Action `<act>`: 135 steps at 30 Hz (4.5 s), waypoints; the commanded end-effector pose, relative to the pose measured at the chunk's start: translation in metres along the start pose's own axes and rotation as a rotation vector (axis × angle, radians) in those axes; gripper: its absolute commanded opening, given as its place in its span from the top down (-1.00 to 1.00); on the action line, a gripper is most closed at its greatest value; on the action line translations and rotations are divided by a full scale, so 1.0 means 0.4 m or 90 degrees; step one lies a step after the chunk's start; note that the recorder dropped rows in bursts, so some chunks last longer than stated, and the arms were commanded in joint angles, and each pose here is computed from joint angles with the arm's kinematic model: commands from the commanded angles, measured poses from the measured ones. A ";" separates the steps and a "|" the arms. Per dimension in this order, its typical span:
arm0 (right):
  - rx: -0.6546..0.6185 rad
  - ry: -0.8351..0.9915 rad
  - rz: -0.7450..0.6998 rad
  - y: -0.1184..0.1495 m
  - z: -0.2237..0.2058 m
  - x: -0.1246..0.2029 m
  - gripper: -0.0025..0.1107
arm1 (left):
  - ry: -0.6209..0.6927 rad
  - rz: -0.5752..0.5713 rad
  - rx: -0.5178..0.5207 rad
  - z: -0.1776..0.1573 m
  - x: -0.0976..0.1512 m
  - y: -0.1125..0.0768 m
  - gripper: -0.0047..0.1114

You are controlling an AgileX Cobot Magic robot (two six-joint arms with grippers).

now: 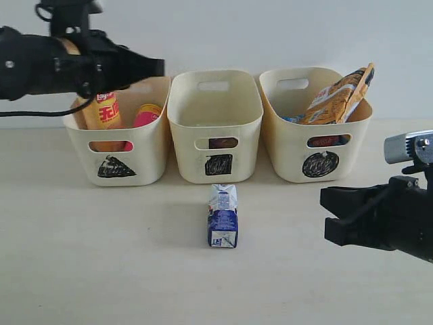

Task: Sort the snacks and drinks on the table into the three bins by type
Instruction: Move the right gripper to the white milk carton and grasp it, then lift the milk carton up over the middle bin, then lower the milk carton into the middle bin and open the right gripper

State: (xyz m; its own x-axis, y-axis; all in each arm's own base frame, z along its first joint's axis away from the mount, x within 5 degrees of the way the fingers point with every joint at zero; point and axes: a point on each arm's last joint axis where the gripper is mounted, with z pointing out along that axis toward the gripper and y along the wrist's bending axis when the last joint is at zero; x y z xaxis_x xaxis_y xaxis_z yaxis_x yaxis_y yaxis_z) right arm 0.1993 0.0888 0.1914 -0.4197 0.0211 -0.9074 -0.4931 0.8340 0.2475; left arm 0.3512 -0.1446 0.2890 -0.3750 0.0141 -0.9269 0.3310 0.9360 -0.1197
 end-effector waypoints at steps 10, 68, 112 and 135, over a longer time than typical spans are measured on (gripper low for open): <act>-0.002 -0.001 -0.006 0.001 -0.003 0.001 0.94 | -0.169 -0.056 -0.070 -0.312 0.014 0.092 0.84; 0.161 0.417 -0.032 0.200 0.542 -0.011 0.33 | -0.312 -0.072 -0.069 -0.560 0.322 0.100 0.84; 0.050 -0.058 -0.092 0.013 0.599 -0.357 0.93 | -0.312 -0.070 -0.068 -0.560 0.322 0.099 0.84; 0.086 -0.037 -0.086 0.026 0.537 -0.417 -0.38 | -0.314 -0.070 -0.068 -0.560 0.321 0.099 0.84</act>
State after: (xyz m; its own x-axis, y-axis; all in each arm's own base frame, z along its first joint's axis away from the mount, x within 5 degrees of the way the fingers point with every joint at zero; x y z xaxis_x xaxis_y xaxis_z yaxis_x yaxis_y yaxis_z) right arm 0.4321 0.2183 0.2522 -0.3174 -0.0776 -0.9451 -0.4521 0.8884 0.0789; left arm 0.1228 -0.0274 0.2455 0.0506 -0.2331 -0.9711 0.2148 0.9521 -0.2174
